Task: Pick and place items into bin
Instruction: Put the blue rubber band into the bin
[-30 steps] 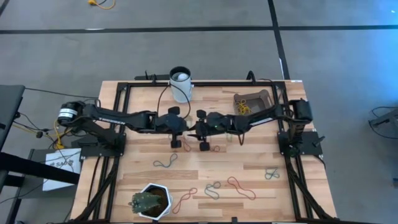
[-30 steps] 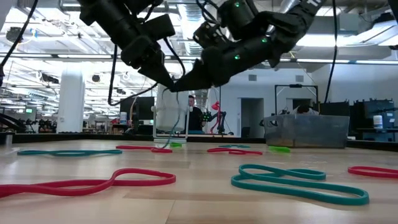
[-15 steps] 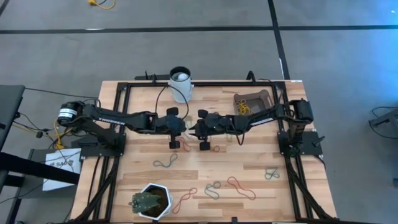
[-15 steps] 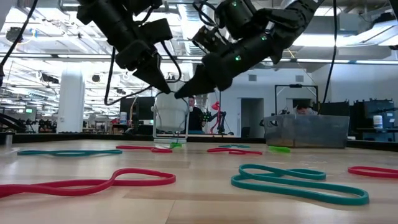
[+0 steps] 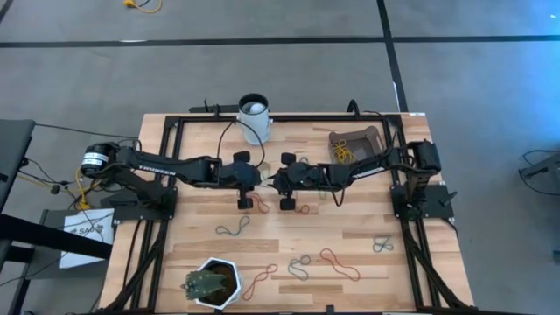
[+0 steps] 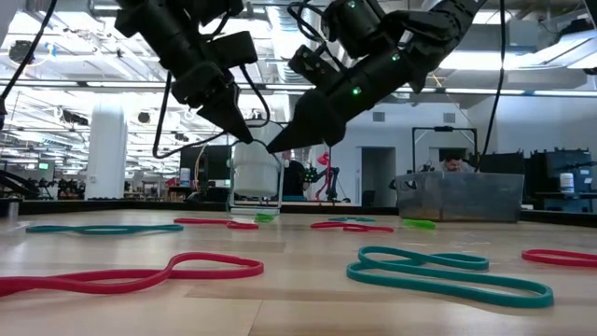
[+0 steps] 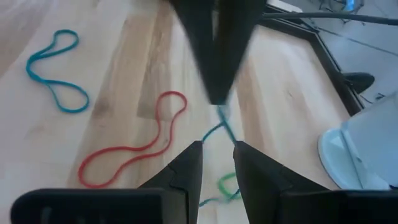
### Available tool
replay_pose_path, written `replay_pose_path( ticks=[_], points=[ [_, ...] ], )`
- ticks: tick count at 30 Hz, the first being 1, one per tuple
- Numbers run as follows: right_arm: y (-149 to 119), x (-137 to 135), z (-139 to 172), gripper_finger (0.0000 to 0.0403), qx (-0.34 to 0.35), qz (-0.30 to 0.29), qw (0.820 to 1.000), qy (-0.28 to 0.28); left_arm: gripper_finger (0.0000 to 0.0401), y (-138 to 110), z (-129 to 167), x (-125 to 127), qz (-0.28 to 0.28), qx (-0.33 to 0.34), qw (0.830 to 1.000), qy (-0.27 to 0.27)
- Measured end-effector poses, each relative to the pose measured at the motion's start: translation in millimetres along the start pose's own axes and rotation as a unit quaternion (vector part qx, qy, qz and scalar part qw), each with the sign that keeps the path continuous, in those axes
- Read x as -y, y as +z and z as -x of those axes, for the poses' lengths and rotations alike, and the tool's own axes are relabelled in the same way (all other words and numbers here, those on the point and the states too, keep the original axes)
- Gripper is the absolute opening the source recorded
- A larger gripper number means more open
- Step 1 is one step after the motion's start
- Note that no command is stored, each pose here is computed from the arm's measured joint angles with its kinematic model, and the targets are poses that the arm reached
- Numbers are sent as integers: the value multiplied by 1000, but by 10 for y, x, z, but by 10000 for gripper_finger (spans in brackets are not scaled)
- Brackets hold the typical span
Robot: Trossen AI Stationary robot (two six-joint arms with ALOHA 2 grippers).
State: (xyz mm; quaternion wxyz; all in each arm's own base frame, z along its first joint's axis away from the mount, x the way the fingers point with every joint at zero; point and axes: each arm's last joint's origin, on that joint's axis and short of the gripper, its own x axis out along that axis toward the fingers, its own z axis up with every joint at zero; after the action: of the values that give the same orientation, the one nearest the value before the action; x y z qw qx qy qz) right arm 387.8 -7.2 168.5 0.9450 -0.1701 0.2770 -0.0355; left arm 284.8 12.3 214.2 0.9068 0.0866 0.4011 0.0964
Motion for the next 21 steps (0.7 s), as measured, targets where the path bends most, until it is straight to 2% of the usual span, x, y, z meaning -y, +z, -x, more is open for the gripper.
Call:
replay_pose_path(
  ticks=[4,8,11,15,21],
  points=[
    [38,-116,19,88,9,25,999,22,0,-11,-3,-20,8,-6,1000,14],
    [77,-178,33,88,18,77,997,11,0,1,-3,1,3,3,1000,-19],
    [95,-137,31,88,20,75,997,-25,0,5,-1,21,3,6,999,-43],
    [96,-77,23,88,25,64,997,-37,0,7,-1,22,4,8,999,-47],
    [70,-83,16,88,29,42,999,13,0,61,1,15,-14,36,998,-43]
  ],
)
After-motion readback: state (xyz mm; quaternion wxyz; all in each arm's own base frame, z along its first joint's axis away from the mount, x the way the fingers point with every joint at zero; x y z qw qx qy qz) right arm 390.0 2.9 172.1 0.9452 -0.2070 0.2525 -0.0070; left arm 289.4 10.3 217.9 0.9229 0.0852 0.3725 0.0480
